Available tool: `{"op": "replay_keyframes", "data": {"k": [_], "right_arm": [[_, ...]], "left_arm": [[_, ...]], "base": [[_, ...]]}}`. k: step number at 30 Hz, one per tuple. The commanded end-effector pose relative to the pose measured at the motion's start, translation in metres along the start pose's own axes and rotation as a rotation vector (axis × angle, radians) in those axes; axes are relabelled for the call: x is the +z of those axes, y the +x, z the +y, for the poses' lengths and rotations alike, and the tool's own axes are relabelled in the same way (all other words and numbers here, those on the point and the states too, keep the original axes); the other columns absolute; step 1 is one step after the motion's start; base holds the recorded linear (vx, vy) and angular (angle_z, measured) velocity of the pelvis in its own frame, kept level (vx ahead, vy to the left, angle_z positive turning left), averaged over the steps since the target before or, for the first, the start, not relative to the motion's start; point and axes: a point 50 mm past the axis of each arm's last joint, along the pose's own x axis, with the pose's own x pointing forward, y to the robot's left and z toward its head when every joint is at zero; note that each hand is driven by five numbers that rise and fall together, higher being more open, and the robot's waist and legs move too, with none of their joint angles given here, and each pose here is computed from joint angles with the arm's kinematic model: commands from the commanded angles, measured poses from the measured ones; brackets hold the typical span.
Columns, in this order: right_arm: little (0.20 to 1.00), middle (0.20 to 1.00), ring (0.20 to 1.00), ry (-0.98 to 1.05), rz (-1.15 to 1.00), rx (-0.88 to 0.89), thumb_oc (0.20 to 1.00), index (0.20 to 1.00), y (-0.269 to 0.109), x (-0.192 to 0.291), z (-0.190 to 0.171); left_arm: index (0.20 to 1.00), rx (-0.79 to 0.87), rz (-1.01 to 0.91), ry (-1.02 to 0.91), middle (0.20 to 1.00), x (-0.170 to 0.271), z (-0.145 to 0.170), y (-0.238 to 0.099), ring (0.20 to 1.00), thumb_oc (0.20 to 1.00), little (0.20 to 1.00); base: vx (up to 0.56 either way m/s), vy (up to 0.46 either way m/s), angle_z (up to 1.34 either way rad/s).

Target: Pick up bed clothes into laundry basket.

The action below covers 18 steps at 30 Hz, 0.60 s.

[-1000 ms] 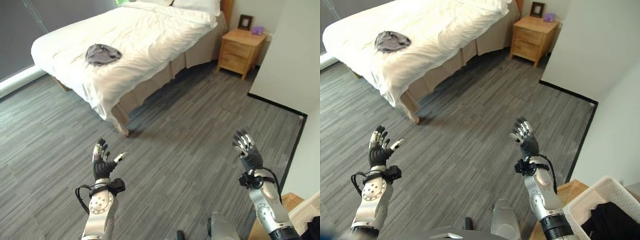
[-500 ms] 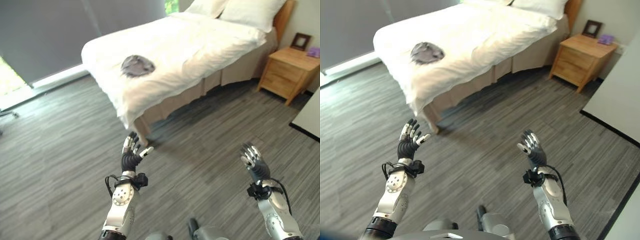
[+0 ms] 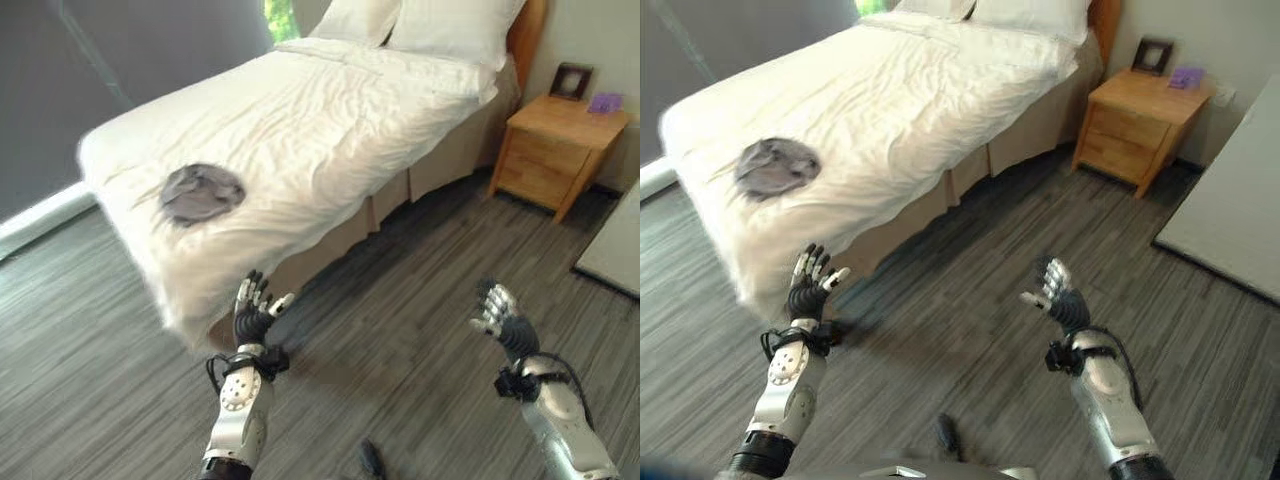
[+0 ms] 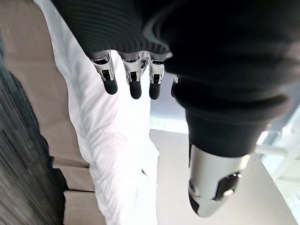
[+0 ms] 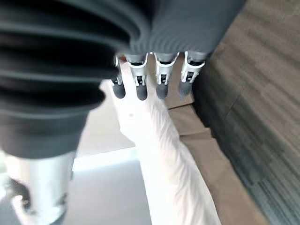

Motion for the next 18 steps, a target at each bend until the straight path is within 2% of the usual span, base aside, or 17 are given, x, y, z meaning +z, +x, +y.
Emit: {"op": "replay_keyframes", "data": {"k": [1,9,12,16,18], "right_arm": [[1.000,1.000,1.000,-0.044,-0.157,0.021,1.000,1.000,0.018,0.030,0.001],[1.000,1.000,1.000,-0.023,-0.133,0.042,1.000,1.000,0.016,0.025,0.003],[1.000,1.000,1.000,-0.083,-0.146,0.058,1.000,1.000,0.021,0.033,0.001],[1.000,1.000,1.000,-0.193,-0.222,0.091,1.000,1.000,0.040,0.057,-0.001],[1.000,1.000,1.000,-0.202,-0.274,0.132,1.000,1.000,0.049,0.071,0.005]], "left_arm": [[1.000,-0.002,-0.168,0.064,1.000,0.035,0.009,0.015,1.000,1.000,1.000],[1.000,-0.039,-0.203,0.137,1.000,0.042,0.006,0.020,1.000,1.000,1.000],[1.000,-0.041,-0.185,0.150,1.000,0.037,0.008,0.014,1.000,1.000,1.000],[1.000,-0.079,-0.169,0.141,1.000,0.034,0.004,0.008,1.000,1.000,1.000],[1.000,-0.102,-0.177,0.062,1.000,0.036,-0.006,0.012,1.000,1.000,1.000]], "base": [[0.27,0.074,0.76],[0.25,-0.042,0.84],[0.14,-0.176,1.30],[0.10,-0.289,0.18],[0.05,-0.391,0.41]]}}
